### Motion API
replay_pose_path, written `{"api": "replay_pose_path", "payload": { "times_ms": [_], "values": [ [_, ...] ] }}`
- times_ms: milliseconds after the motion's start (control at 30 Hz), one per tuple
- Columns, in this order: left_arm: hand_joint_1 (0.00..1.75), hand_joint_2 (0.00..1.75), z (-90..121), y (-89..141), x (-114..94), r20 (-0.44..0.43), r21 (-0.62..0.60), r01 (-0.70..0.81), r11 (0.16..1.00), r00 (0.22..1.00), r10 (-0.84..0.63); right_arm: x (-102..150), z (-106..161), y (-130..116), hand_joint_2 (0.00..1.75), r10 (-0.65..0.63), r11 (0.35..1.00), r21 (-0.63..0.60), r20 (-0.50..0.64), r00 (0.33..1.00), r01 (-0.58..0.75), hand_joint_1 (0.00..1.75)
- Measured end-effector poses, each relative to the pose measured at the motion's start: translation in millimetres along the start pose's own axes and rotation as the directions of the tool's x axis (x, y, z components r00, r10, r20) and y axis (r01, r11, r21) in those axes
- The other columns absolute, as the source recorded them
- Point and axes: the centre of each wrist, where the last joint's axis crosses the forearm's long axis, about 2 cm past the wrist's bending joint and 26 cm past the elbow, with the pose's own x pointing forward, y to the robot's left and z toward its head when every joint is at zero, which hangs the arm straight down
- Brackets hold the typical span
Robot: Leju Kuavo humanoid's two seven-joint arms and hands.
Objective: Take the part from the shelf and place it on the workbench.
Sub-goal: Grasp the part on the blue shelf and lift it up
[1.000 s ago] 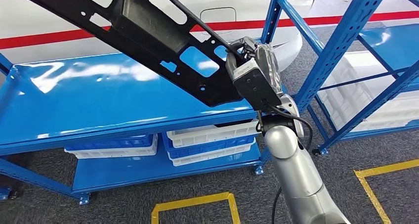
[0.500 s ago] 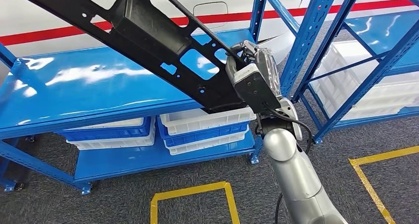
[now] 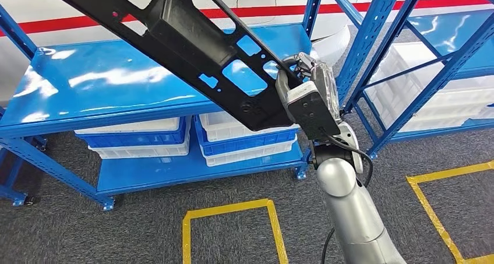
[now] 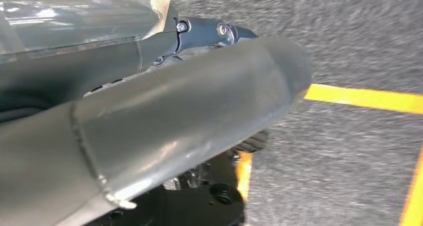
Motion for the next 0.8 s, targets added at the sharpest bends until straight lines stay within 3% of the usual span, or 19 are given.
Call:
{"api": "replay_pose_path", "payload": {
  "times_ms": [800],
  "values": [
    [0.00,0.00,-2,-4,6,-0.009,-0.011,0.042,0.999,0.999,-0.042,1,10,-7,1.75,0.042,0.998,-0.035,-0.005,0.999,-0.042,1.75]
  ]
}}
